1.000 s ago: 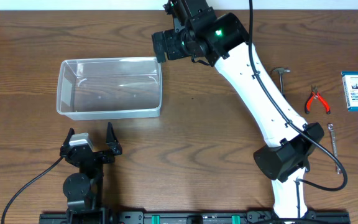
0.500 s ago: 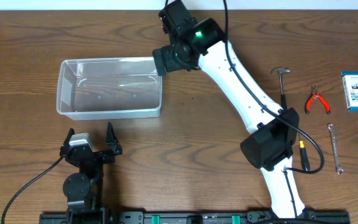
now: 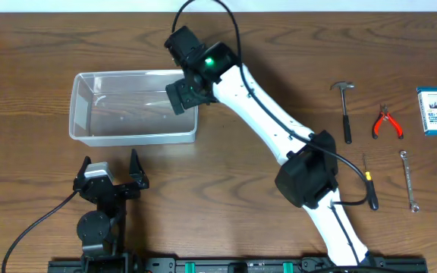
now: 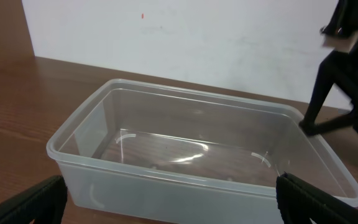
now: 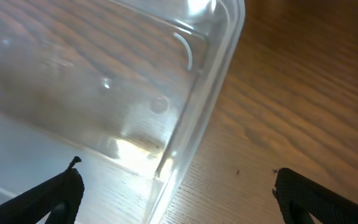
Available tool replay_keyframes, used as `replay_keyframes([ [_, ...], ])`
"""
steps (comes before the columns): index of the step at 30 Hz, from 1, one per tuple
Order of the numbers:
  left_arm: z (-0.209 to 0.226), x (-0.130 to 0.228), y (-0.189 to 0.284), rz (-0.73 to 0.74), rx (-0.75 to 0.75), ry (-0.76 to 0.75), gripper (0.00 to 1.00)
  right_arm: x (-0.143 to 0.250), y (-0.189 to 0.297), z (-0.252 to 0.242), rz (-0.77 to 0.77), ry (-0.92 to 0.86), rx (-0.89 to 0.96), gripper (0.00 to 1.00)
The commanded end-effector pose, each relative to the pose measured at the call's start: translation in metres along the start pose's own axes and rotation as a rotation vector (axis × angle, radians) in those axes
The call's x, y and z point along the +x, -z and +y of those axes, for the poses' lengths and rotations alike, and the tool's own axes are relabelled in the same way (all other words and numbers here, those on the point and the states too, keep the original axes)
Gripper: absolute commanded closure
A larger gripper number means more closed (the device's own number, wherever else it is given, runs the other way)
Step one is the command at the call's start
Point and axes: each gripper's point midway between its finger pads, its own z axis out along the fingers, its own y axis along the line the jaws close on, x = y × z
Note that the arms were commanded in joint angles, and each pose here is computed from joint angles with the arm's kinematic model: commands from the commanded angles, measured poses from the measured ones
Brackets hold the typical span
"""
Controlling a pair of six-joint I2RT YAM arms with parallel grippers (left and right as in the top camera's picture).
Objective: Pack container
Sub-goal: 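Move the right gripper over to the clear plastic container's right rim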
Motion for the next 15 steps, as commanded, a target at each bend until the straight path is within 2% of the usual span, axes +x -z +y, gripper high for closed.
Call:
replay_keyframes([
  [1,0.006,0.015,0.000,0.048,-0.030,-0.005,0.02,-0.001,-0.004,-0.010,-0.011,-0.052,0.070,0.01],
  [15,0.006,0.015,0.000,0.048,-0.030,-0.005,0.02,0.008,-0.017,-0.019,0.032,-0.128,0.103,0.01],
])
